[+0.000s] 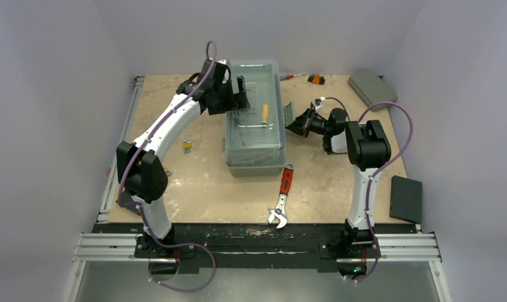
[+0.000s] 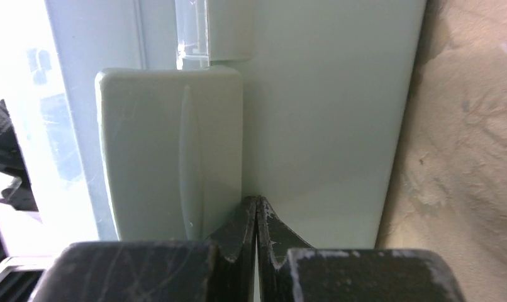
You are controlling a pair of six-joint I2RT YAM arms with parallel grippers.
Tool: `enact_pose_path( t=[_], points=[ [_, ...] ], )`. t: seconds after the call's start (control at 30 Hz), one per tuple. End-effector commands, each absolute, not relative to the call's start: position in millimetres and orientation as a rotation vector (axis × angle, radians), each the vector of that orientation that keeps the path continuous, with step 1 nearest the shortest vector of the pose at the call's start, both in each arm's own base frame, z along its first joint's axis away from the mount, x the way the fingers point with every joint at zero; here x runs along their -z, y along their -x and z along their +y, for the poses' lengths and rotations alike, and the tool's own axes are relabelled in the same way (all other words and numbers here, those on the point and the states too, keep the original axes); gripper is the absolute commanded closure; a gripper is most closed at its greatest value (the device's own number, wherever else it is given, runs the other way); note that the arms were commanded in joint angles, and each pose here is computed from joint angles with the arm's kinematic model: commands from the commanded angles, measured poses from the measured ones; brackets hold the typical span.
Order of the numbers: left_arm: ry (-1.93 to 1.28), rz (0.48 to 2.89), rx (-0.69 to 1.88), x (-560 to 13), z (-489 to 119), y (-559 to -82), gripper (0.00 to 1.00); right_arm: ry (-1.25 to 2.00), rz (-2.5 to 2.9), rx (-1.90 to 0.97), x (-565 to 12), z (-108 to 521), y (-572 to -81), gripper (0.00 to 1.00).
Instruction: Pack the tool kit
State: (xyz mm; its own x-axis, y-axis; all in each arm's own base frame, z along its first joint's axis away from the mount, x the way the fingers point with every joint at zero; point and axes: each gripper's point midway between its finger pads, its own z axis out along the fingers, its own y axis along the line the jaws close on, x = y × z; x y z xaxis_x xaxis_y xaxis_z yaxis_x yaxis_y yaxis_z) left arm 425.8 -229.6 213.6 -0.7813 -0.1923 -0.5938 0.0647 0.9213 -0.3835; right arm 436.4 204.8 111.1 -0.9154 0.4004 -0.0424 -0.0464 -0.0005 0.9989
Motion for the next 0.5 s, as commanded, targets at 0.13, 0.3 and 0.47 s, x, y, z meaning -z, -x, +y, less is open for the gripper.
enact_pose_path(
  t=[0.13, 0.3, 0.47],
  points=[
    [0.066, 2.46, 0.521, -198, -238, -430, 0.01, -0.118, 2.26, -1.251, -109, 214, -466, 1.0],
    [0.057, 2.472, 0.519, -192, -239, -431, 0.01, -0.104, 2.358, -1.024, -103, 218, -469, 1.0],
    [0.048, 2.491, 0.535, -184, -243, -431, 0.01, -0.048, 2.459, -0.758, -93, 220, -466, 1.0]
  ],
)
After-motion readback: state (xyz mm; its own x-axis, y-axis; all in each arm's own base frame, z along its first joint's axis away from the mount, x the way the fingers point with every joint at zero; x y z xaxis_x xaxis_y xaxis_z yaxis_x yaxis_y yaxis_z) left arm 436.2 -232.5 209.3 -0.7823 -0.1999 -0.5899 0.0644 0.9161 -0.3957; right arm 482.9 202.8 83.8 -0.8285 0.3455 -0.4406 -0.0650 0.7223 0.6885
